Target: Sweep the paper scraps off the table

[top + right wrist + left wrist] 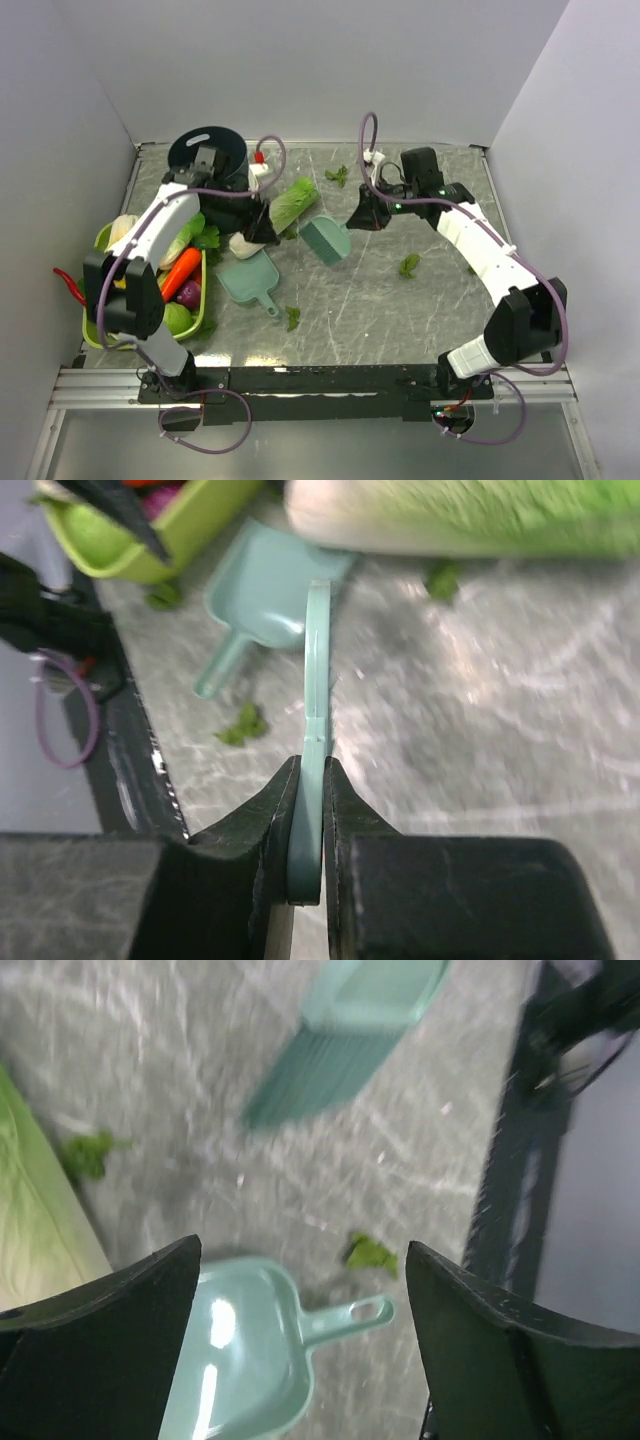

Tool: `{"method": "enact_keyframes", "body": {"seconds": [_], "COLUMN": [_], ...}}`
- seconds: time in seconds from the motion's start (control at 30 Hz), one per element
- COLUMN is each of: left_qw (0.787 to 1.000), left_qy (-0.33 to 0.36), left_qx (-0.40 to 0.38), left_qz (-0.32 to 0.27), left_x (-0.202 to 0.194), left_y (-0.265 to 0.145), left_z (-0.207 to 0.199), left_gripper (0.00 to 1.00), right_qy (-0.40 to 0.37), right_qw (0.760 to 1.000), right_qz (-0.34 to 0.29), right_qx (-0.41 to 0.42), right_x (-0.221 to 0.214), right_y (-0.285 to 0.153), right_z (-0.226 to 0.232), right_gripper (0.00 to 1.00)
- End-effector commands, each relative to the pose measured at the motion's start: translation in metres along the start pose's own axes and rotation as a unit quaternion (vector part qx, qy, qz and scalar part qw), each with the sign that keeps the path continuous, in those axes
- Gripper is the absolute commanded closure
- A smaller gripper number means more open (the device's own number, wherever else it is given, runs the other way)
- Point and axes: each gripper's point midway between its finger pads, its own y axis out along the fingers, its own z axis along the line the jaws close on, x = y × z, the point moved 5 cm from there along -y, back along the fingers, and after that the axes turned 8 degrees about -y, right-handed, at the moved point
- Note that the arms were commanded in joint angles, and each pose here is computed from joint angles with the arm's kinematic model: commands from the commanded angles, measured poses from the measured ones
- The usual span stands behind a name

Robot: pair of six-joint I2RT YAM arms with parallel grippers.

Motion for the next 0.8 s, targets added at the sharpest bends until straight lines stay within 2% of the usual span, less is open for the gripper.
{"method": "enact_keyframes", "body": {"seconds": [0.0,0.13,0.23,0.3,0.47,0.57,0.77], "left_qw": [0.991,0.976,0.971,0.971,0.973,0.971,0.963], "left_qy": [0.1,0.149,0.155,0.135,0.1,0.066,0.031], "left_qx": [0.075,0.106,0.102,0.105,0.138,0.158,0.202], "left_qz": [0.05,0.118,0.15,0.168,0.155,0.164,0.177], "left_x": [-0.018,-0.058,-0.082,-0.092,-0.085,-0.089,-0.096], "left_y": [0.003,0.004,0.013,0.021,0.045,0.061,0.079], "left_z": [-0.008,-0.012,-0.01,-0.007,0.006,0.011,0.03], "left_gripper": [0.13,0.15,0.17,0.2,0.26,0.29,0.38], "right_qy": [-0.028,-0.003,0.004,0.007,-0.005,-0.027,-0.017], "right_qw": [0.998,0.998,0.997,0.997,0.997,0.998,0.997], "right_qz": [-0.002,0.016,0.015,0.016,0.015,0.01,0.01], "right_qx": [-0.048,-0.065,-0.071,-0.071,-0.072,-0.057,-0.078], "right_x": [-0.007,-0.029,-0.035,-0.035,-0.025,-0.022,-0.025], "right_y": [-0.022,-0.026,-0.028,-0.027,-0.026,-0.026,-0.027], "right_z": [0.006,0.01,0.009,0.007,0.0,0.001,-0.002], "right_gripper": [1.0,1.0,1.0,1.0,1.0,1.0,1.0]}}
